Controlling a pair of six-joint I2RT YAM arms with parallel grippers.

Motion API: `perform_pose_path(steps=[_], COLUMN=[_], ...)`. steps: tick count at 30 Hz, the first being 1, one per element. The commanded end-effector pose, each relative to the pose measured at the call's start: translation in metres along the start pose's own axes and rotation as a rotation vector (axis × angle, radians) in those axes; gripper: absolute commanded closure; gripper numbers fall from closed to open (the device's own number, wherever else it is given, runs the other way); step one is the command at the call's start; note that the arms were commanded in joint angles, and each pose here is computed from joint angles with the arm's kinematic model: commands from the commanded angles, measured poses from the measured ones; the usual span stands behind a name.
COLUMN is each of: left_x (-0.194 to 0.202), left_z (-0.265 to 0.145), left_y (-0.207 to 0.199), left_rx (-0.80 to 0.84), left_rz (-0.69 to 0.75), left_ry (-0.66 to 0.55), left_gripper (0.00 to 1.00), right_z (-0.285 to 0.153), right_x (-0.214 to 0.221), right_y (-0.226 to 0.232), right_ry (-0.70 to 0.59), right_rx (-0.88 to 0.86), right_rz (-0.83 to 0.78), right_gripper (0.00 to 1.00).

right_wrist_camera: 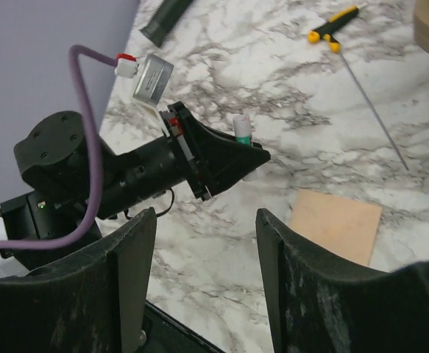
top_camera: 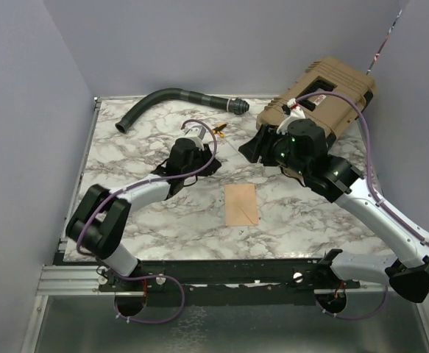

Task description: Place the letter into the envelope and seal it

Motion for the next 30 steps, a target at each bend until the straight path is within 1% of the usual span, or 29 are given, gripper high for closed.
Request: perform_pose_path(steps=[1,3,5,9,11,13,17,21,25,30], left_x=[0.010,0.016,0.023,0.031,0.030,0.032,0.036,0.040,0.038,0.014], left_z=[0.043,0.057,0.071,0.096,0.107,0.113,0.114,0.116,0.111,0.092], left_y=[0.012,0.019,0.025,0.031,0.029,0.032,0.039,0.039,0.038,0.033], left_rx=[-0.098,-0.137,-0.177,-0.203,-0.186,-0.207,-0.260,-0.250,-0.234,-0.224], left_rz=[-0.241,-0.297,-0.351,-0.435,-0.438,-0.450,-0.482,-0.487,-0.438,-0.371], left_ry=[0.018,0.046,0.072,0.094,0.110,0.126,0.111,0.126,0.132,0.087], left_gripper=[0.90,0.89,0.85,0.83,0.78,0.72,0.66,0.57,0.51,0.43], right_z=[0.000,-0.002,-0.003,-0.003,-0.004,-0.006,-0.011,-0.013,-0.017,-0.026], right_x=[0.004,0.013,0.022,0.043,0.049,0.054,0.057,0.059,0.060,0.059], right_y=[-0.023,-0.034,-0.043,-0.058,-0.063,-0.067,-0.071,-0.073,-0.076,-0.077], right_ry=[-0.082,-0.078,-0.071,-0.036,-0.028,-0.023,-0.026,-0.022,-0.012,0.001], right_rx=[0.104,0.137,0.161,0.185,0.201,0.215,0.219,0.227,0.257,0.281], right_rz=[0.047,0.055,0.072,0.110,0.130,0.146,0.156,0.162,0.174,0.165], right_gripper=[0.41,0.41,0.41,0.41,0.41,0.41,0.41,0.41,0.41,0.40])
Point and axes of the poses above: each gripper's point midway between its finger pads, its own z axis out along the fingers, its own y axis along the line the jaws close on, x = y × z, the point moved 5 cm from there along -z, back along the fingers, and after that the axes turned 5 degrees about z, right-handed, at the moved point
